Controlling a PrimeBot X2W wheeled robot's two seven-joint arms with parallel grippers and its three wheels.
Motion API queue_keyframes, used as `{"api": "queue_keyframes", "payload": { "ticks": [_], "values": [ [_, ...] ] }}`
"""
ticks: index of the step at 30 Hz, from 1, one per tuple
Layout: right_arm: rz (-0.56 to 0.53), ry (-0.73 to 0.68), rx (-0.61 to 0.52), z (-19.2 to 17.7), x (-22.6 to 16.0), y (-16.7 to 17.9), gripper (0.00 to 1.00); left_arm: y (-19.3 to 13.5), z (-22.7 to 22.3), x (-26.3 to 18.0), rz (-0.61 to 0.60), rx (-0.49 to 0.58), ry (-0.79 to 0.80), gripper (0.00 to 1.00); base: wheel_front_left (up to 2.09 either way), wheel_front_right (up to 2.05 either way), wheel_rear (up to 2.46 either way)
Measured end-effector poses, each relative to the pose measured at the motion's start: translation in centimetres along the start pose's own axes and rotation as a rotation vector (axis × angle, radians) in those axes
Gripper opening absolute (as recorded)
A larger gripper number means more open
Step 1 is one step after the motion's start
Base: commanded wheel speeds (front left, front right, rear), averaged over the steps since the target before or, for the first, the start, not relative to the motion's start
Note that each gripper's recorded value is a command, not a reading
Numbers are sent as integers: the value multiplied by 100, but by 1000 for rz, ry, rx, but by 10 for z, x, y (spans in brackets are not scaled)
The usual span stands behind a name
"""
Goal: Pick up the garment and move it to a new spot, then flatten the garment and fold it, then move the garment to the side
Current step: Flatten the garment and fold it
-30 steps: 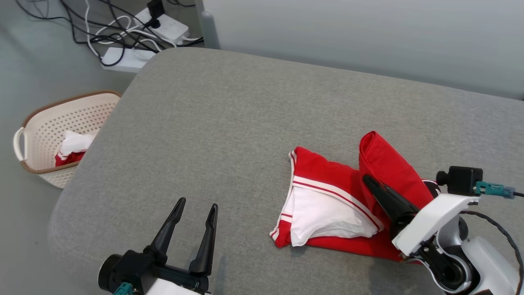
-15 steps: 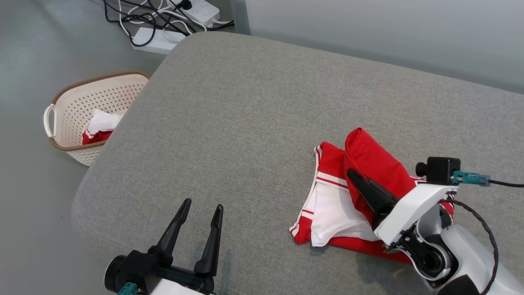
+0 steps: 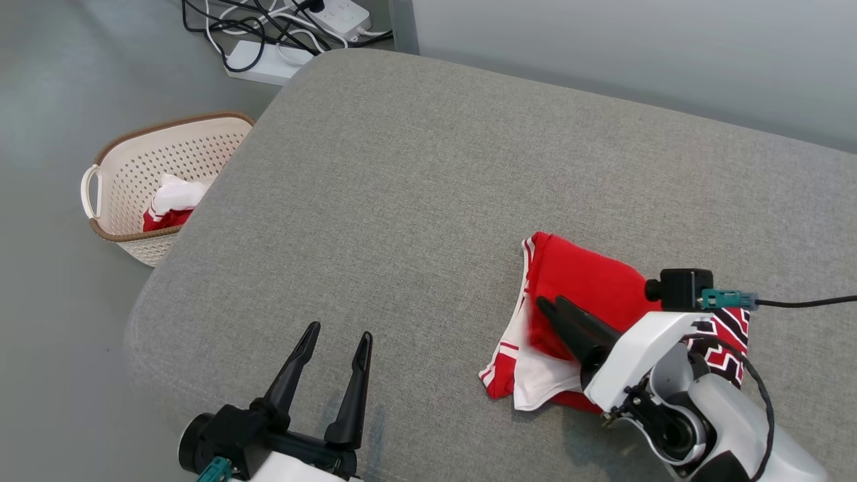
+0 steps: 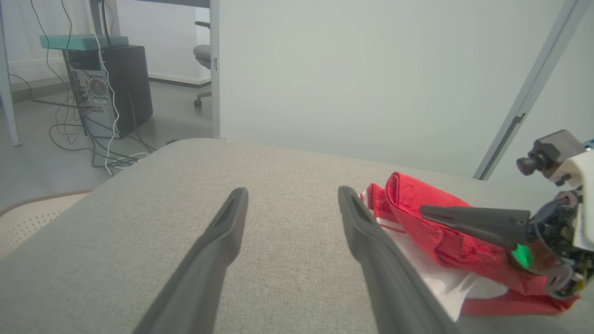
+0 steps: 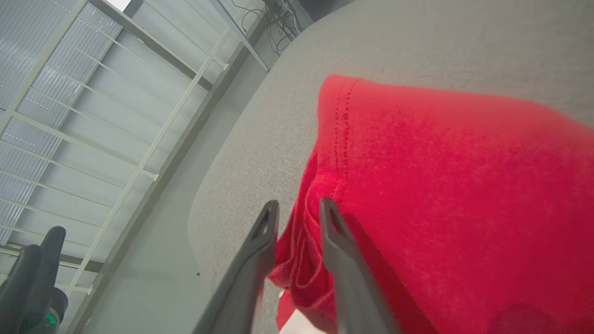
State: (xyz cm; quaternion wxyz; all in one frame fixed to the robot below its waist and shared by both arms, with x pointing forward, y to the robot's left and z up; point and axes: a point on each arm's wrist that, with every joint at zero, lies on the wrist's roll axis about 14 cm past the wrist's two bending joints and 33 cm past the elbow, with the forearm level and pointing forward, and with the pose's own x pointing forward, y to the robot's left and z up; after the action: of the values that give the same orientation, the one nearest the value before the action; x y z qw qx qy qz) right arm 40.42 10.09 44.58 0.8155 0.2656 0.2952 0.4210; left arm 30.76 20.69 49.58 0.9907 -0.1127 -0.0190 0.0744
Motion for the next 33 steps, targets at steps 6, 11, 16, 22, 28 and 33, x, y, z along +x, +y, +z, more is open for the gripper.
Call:
{"api": "queue_keyframes", "payload": {
  "ticks": [6,11,16,22,28,33],
  "values": [
    [23,19,14,-11,5,13,100,-1,0,-1,-4,-2,-1,100,0,0,0],
    [54,-13,-12,-5,7,26,100,-2,1,-2,-9,-4,-7,100,0,0,0],
    [48,-115,-115,19,-4,25,100,-6,4,0,-25,-8,-18,100,0,0,0],
    [-30,-383,-297,78,-43,3,100,-18,4,10,-70,-15,-21,100,0,0,0],
    [-173,-497,-429,107,-84,-27,100,-35,1,22,-131,-25,-14,100,0,0,0],
    [-283,-609,-517,128,-125,-36,100,-52,-3,32,-185,-33,-8,100,0,0,0]
  ]
}}
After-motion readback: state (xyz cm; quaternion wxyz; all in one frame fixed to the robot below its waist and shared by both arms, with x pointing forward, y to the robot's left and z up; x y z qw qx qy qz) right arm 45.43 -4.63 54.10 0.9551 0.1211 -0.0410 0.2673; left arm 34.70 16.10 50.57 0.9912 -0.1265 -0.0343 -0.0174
